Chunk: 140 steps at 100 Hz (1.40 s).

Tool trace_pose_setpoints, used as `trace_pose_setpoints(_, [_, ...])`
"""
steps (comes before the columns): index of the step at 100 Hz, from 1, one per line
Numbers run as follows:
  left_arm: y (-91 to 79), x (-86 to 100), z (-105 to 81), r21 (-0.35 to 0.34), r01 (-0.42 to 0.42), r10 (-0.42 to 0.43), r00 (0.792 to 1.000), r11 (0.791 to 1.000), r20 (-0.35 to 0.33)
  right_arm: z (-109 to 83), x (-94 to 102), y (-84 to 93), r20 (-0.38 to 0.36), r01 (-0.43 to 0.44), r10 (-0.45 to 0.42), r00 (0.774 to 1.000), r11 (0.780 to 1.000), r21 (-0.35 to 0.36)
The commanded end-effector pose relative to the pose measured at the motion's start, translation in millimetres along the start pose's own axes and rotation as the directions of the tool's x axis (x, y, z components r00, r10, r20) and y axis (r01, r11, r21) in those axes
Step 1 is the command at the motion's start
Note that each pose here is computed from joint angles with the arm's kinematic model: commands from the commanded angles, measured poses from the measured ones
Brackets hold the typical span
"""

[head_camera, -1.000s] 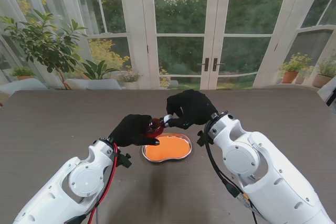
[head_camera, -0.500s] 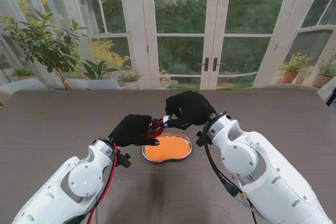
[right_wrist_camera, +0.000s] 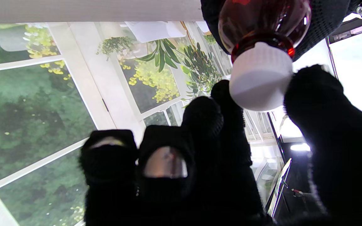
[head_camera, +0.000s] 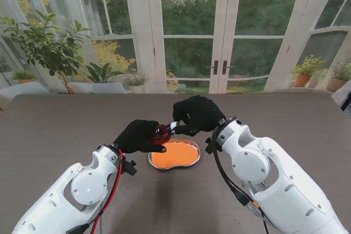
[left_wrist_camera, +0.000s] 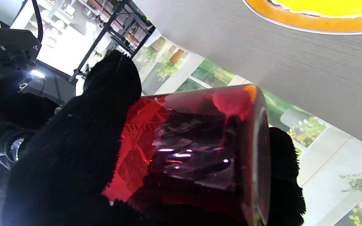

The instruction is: Collect the cotton balls from the tray into a sample bottle

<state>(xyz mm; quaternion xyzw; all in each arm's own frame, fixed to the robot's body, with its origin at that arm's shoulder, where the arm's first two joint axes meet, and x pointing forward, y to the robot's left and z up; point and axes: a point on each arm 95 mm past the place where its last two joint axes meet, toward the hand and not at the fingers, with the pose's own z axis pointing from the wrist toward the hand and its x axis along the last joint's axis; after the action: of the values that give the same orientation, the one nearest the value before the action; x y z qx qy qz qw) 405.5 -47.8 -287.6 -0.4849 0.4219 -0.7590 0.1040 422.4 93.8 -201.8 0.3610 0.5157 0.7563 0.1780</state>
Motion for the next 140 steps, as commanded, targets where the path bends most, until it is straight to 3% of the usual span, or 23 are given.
trace_pose_setpoints(1, [-1.8, 8.0, 4.3, -0.012, 0.002, -0.003, 1.0, 1.0, -0.022, -1.6, 3.0, -6.4, -0.005, 0.005, -0.004, 1.0, 0.999, 0.031])
trace_pose_setpoints(67, [-1.5, 8.7, 4.0, -0.018, -0.006, 0.006, 1.0, 1.0, -0.01, -4.8, 7.4, -5.8, -0.014, 0.06, -0.06, 0.998, 0.998, 0.004])
trace_pose_setpoints(140, [-1.0, 5.7, -1.4, -0.03, 0.001, -0.001, 1.0, 1.0, 0.009, -7.7, 5.3, -6.7, 0.008, 0.013, -0.013, 1.0, 0.999, 0.043])
